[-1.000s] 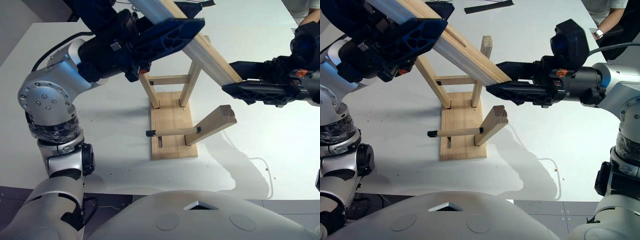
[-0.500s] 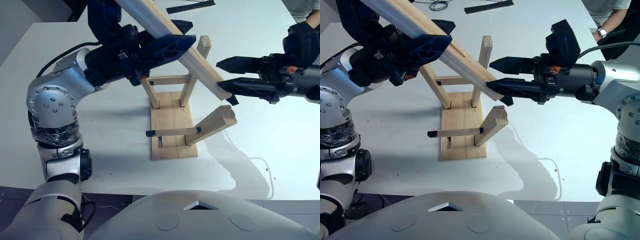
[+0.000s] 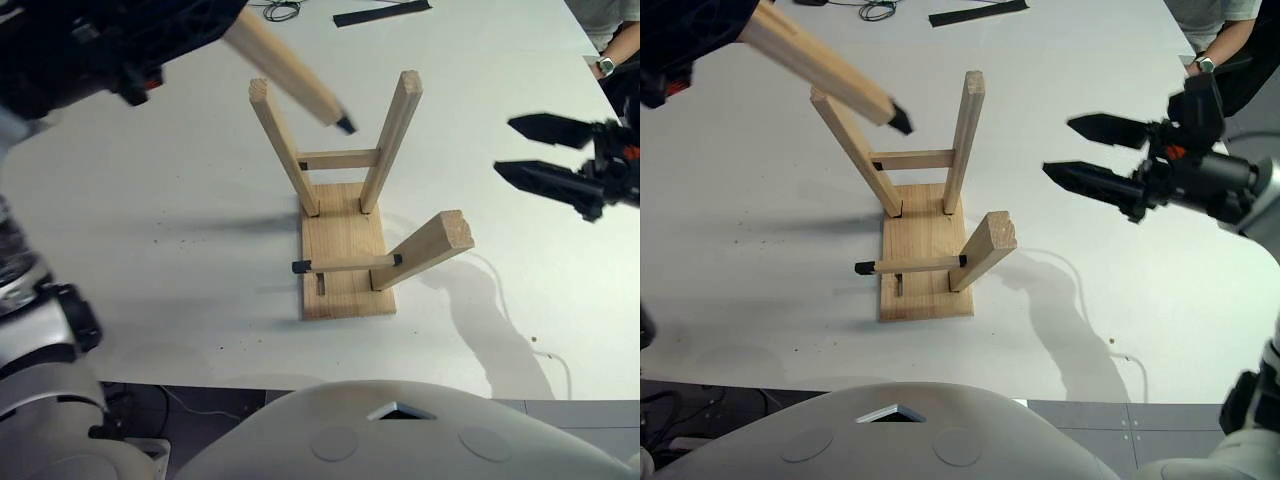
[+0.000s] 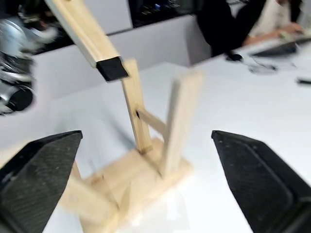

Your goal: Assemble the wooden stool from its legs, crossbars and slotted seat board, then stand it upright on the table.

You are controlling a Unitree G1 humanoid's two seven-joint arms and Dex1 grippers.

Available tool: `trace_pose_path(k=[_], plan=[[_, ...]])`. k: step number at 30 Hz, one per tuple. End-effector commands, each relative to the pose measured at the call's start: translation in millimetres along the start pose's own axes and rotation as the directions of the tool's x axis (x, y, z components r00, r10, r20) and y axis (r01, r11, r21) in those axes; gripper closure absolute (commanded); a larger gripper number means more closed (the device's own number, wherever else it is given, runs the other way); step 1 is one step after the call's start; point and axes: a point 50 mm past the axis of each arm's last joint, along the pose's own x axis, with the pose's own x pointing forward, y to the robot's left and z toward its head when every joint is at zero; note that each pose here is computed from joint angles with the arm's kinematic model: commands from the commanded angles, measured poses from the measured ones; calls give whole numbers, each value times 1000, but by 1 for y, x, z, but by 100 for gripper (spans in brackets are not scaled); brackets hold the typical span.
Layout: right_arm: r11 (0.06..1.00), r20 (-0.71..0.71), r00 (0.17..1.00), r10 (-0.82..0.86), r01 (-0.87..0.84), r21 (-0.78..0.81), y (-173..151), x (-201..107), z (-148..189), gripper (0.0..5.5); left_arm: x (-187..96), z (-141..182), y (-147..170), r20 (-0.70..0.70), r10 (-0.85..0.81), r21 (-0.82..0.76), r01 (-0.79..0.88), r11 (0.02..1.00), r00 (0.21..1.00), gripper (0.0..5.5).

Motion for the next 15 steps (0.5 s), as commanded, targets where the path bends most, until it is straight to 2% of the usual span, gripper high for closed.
trace_pose_path(k=[1, 4, 8, 15], plan=[[999, -91, 994, -52, 52, 2, 15, -21, -19, 65, -20, -5, -17, -182, -42, 13, 45, 999, 982, 345], [996, -134, 987, -90, 91, 2, 17, -31, -29, 65, -29, -21, -27, -227, -27, 29, 35, 999, 974, 345], [995, -177, 979, -98, 99, -9, 18, -33, -35, 65, -39, -58, -38, -310, -21, 8, 25, 1000, 951, 345], [998, -266, 963, -47, 37, -41, 22, -28, -44, 65, -49, -100, -60, -258, -20, -101, -6, 995, 966, 345]])
